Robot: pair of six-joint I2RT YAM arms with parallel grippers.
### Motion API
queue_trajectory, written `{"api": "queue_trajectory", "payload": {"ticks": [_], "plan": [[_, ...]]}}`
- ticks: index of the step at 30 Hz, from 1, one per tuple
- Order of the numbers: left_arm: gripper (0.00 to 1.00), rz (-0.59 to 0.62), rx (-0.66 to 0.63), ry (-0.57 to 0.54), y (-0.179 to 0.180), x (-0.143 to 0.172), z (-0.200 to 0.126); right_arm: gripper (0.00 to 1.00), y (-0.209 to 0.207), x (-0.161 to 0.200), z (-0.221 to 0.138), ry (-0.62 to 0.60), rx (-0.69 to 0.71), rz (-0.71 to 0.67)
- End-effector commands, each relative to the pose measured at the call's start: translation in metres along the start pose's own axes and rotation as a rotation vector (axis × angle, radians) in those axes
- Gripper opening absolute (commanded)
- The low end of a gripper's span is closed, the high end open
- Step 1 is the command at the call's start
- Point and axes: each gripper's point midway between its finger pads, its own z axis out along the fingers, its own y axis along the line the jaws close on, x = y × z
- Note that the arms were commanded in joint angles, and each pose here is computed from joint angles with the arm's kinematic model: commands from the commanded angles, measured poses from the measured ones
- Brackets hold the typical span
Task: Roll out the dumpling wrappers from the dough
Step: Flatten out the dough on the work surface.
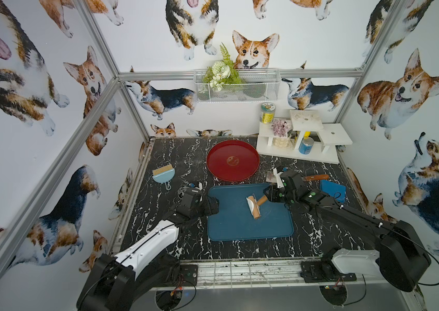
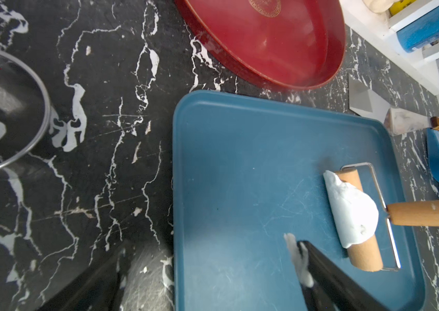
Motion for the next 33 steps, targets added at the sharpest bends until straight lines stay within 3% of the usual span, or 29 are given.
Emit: {"api": "queue_trajectory", "payload": {"ticks": [1,12,33], "plan": [[1.00,0.002,0.003,-0.029,-0.003,-0.008,-0.001,0.00,-0.061,0.039,-0.007,0.138,0.259,-0.082],[1.00,0.001,-0.004,-0.025,-0.002,-0.006,0.000,0.00,-0.085,0.051,-0.014,0.174,0.348,-0.101],[1.00,0.001,-0.007,-0.029,-0.002,-0.007,0.000,0.00,-0.092,0.059,-0.021,0.226,0.380,-0.089]]}}
